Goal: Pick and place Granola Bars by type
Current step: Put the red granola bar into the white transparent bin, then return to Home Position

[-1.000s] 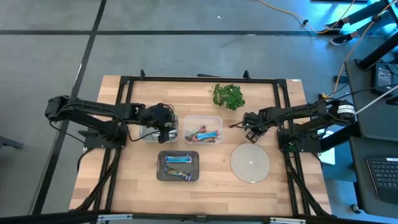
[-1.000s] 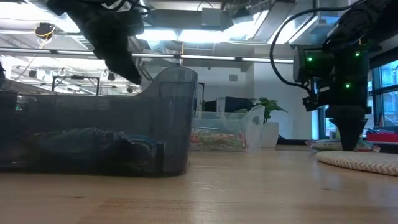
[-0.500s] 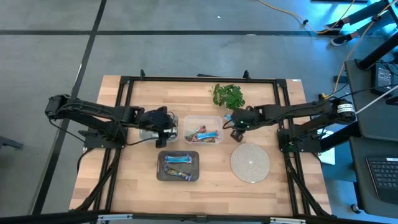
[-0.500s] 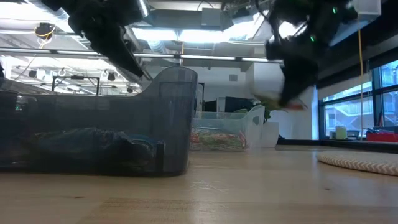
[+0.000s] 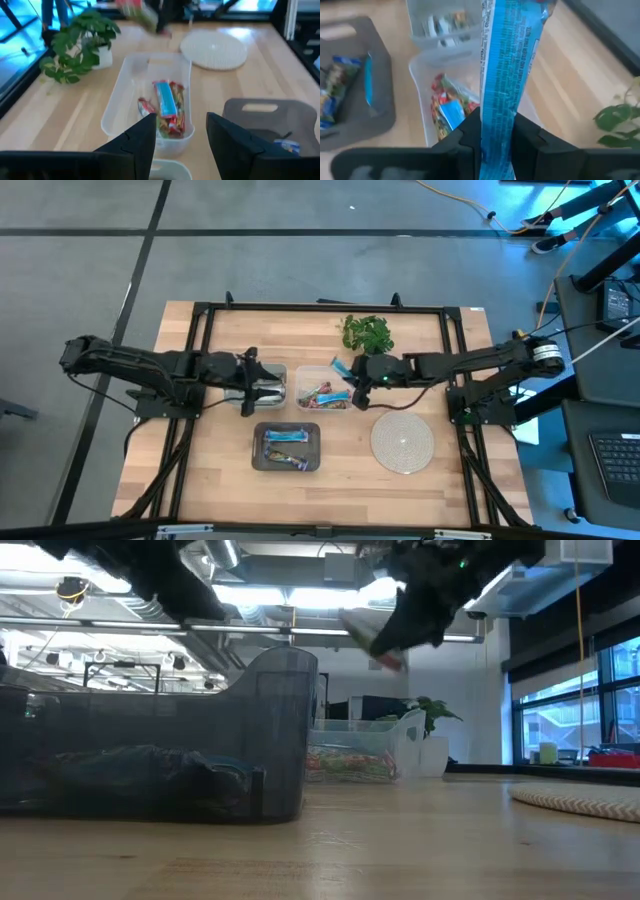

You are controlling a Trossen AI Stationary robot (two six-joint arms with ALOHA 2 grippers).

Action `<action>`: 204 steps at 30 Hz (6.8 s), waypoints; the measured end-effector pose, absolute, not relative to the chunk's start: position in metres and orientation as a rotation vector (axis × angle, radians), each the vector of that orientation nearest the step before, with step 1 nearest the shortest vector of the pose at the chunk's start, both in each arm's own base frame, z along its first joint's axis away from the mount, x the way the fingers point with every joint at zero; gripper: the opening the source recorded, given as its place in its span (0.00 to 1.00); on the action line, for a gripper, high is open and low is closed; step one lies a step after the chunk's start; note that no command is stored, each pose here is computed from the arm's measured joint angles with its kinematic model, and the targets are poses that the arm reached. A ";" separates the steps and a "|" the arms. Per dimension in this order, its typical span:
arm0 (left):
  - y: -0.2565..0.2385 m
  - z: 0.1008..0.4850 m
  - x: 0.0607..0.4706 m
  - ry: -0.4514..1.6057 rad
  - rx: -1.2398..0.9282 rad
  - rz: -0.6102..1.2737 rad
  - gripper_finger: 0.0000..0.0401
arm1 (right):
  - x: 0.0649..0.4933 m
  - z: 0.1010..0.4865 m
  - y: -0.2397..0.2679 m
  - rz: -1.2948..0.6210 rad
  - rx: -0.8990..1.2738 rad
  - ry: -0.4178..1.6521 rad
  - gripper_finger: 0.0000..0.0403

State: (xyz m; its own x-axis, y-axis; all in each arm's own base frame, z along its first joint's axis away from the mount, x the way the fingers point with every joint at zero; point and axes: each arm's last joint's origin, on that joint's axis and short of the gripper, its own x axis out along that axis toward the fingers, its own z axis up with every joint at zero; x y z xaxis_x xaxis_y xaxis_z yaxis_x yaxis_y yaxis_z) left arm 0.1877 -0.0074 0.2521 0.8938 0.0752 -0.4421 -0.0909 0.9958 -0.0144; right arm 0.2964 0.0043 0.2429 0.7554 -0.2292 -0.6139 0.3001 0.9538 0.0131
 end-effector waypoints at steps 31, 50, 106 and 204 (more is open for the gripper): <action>-0.003 0.201 0.129 0.162 -0.100 0.113 0.41 | 0.323 0.182 0.006 -0.269 0.041 0.834 0.44; 0.001 0.205 0.090 0.075 -0.129 0.174 0.41 | 0.196 0.220 0.036 -0.290 0.086 0.472 0.49; 0.002 0.173 0.093 0.027 -0.162 0.207 0.41 | 0.089 0.182 0.009 -0.216 0.114 0.021 0.49; 0.002 0.173 0.093 0.033 -0.084 0.213 0.41 | 0.094 0.174 0.010 -0.221 0.084 -0.046 0.49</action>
